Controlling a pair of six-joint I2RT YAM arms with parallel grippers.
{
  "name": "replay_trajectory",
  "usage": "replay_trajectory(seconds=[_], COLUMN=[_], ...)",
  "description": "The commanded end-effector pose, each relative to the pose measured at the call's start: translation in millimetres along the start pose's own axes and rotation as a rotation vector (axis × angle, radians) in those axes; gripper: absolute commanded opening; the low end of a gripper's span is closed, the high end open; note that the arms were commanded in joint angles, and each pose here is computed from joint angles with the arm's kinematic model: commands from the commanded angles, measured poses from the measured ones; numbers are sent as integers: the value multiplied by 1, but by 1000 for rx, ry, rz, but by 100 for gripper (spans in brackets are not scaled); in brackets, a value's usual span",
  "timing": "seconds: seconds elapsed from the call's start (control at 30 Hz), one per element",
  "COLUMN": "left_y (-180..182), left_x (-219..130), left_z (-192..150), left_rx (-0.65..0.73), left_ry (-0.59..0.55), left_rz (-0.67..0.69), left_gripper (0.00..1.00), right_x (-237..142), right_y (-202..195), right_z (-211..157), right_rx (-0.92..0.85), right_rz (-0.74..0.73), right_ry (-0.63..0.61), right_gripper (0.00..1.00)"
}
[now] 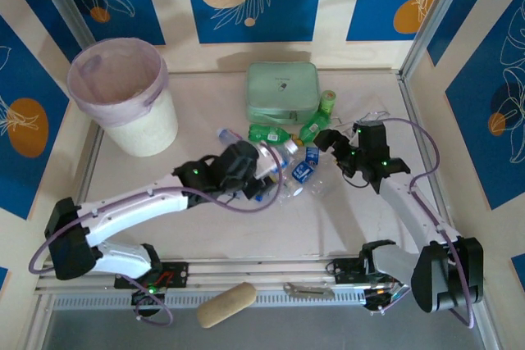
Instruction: Put the plastic bottles in the bin
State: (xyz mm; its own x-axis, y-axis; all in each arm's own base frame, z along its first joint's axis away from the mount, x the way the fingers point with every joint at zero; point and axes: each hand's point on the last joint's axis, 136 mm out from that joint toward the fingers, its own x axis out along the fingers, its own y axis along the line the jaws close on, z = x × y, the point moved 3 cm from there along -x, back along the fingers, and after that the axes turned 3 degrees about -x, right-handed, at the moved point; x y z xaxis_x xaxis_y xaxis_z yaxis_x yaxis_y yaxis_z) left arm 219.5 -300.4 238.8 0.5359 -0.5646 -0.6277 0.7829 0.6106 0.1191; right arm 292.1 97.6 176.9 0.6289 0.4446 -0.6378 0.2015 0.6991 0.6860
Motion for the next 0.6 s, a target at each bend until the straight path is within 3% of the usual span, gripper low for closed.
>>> replay_trajectory(seconds=[0.0,0.13,0.3,0.57], left_y=[52,112,163,253], left_x=[-33,-60,-95,-152], left_z=[45,74,101,110], left_rx=[-58,-122,-116,-204], left_ry=[-142,-237,-346,-405], left_rz=[136,303,464,654], left_gripper=[52,49,48,48], right_x=[2,8,13,15], right_y=[15,23,30,33], right_z=[6,2,-3,-8], right_rx=[-45,-76,-106,-127], right_rz=[15,23,34,45], right_ry=[-23,-6,19,30], right_gripper=[99,99,99,99])
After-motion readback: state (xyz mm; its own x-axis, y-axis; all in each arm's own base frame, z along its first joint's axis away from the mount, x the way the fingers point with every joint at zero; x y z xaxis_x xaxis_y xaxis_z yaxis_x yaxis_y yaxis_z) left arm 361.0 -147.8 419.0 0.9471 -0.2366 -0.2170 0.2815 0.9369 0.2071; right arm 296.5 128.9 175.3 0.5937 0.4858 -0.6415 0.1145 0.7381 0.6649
